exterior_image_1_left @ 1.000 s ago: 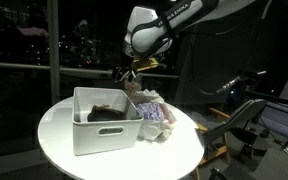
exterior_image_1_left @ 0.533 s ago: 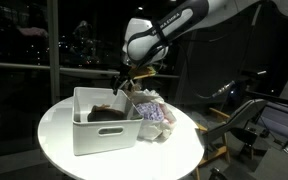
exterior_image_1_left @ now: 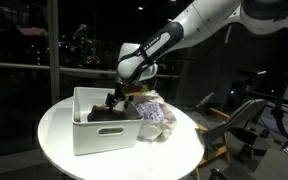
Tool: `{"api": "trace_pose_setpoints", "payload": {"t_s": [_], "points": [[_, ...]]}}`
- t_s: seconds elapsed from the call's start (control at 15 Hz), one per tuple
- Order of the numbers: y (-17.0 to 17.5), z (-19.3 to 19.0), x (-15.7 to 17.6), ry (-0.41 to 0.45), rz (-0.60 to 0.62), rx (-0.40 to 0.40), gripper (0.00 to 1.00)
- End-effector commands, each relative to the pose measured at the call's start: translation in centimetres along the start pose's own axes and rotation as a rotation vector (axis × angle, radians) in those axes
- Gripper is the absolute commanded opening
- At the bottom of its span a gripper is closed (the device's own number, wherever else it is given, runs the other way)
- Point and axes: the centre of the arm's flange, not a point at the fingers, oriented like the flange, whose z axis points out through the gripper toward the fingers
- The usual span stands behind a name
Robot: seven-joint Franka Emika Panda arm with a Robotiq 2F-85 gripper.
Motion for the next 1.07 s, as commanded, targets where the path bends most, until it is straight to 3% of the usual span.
{"api": "trace_pose_setpoints", "payload": {"t_s": [0.0, 0.33, 0.4, 0.53, 1.0], "points": [[0.5, 2.8, 2.8, -0.007, 0.043, 0.009, 1.00], [1.0, 6.3, 3.4, -0.033, 0.058, 0.028, 1.00], [1.0, 6.8, 3.5, -0.029, 0.060, 0.027, 0.75], [1.1, 7.2, 3.5, -0.035, 0.060, 0.019, 0.68], [0.5, 5.4, 4.0, -0.002, 0.064, -0.015, 0.13]]}}
